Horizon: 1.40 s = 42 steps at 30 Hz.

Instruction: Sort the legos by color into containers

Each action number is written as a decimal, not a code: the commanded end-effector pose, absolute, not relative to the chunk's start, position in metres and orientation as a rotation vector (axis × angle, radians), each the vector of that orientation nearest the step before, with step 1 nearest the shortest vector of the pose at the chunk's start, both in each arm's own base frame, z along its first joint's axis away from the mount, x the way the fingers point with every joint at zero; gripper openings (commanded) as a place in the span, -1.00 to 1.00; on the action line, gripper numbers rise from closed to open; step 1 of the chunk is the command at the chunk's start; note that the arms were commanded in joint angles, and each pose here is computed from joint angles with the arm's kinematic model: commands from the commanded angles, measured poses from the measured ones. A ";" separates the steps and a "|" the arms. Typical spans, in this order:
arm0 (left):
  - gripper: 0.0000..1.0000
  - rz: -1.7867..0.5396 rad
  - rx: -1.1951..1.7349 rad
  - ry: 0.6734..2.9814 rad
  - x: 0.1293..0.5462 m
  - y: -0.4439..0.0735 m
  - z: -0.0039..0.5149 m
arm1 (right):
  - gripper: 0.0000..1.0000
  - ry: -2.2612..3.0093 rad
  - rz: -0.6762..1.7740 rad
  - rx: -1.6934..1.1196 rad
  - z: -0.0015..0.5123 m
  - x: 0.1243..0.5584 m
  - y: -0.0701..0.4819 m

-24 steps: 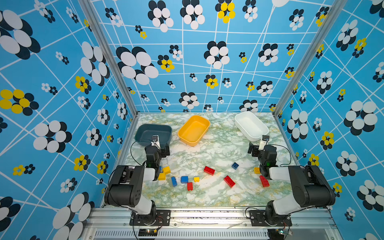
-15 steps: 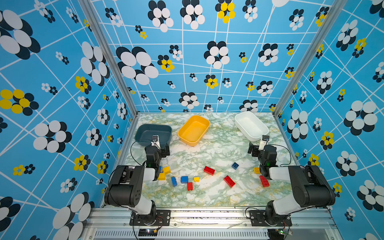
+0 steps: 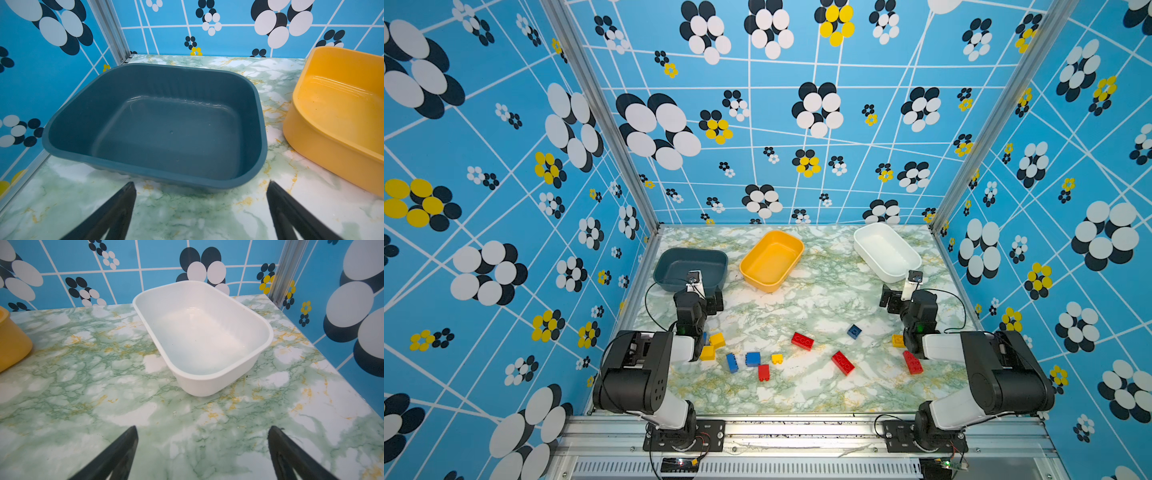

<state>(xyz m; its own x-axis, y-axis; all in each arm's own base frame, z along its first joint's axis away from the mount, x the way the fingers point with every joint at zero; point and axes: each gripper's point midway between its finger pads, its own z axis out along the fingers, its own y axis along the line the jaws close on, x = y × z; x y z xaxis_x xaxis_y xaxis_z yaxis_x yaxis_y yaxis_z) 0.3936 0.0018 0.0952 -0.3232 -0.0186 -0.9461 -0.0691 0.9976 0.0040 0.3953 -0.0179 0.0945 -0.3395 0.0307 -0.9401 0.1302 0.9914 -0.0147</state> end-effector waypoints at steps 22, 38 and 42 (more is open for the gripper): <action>0.99 0.124 -0.178 2.054 0.387 0.003 0.142 | 0.99 2.237 -0.041 0.106 0.146 0.392 0.065; 0.99 -0.024 -0.286 2.148 0.367 -0.033 0.153 | 0.57 2.613 0.330 0.023 0.129 0.456 0.270; 0.98 -0.029 -0.288 2.158 0.364 -0.034 0.154 | 0.46 2.665 0.388 0.046 0.118 0.462 0.291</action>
